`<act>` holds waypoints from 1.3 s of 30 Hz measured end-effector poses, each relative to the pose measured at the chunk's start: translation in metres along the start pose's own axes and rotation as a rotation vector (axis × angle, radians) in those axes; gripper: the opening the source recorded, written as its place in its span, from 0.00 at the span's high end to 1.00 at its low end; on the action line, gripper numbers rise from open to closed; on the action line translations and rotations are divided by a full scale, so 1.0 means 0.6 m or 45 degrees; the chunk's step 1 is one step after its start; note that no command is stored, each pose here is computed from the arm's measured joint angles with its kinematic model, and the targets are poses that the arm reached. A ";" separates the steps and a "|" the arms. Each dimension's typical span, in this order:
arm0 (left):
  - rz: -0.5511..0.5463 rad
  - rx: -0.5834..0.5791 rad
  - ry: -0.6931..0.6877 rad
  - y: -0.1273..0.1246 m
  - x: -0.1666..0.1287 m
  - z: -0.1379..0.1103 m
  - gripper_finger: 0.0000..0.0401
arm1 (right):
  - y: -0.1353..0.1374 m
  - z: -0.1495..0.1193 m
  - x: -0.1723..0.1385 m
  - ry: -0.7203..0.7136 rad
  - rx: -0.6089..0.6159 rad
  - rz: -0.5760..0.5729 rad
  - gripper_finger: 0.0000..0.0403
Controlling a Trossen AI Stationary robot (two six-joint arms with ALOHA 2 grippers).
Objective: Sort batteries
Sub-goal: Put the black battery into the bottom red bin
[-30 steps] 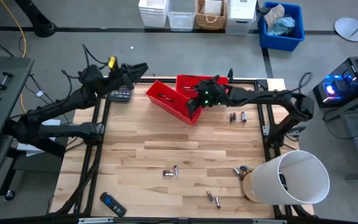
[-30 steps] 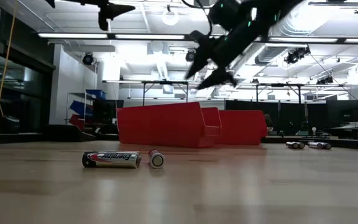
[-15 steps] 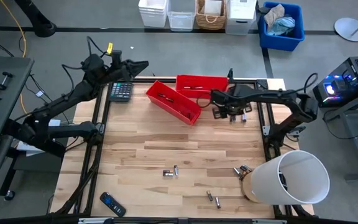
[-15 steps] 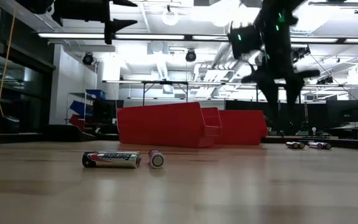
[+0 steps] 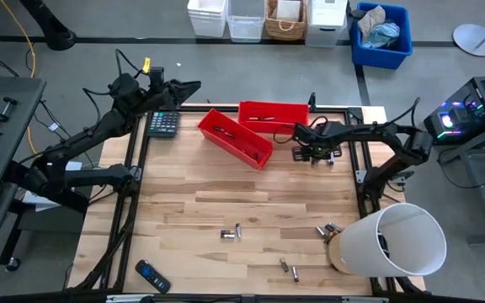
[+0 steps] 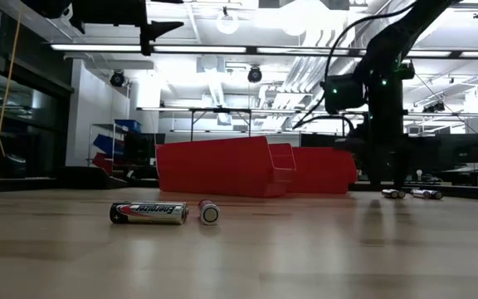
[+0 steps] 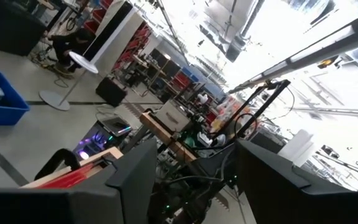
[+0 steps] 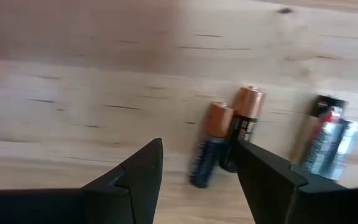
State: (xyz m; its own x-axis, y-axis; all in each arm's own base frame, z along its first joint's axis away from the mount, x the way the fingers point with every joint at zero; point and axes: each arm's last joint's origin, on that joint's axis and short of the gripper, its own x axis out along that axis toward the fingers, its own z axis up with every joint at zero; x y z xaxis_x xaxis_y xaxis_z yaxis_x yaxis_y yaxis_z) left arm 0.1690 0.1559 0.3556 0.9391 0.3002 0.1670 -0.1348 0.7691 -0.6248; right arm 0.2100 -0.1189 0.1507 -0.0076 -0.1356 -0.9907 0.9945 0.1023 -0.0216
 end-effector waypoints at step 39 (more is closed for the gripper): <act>0.066 0.020 -0.040 0.005 -0.002 0.002 0.48 | 0.185 0.054 -0.194 -0.486 -0.451 0.799 0.92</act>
State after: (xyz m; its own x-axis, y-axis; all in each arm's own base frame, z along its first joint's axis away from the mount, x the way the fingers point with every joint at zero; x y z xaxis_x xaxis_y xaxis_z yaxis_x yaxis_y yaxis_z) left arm 0.1673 0.1585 0.3546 0.9203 0.3576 0.1585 -0.1884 0.7604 -0.6215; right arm 0.3246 -0.1237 0.2681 0.6396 -0.2696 -0.7199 0.7093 0.5680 0.4174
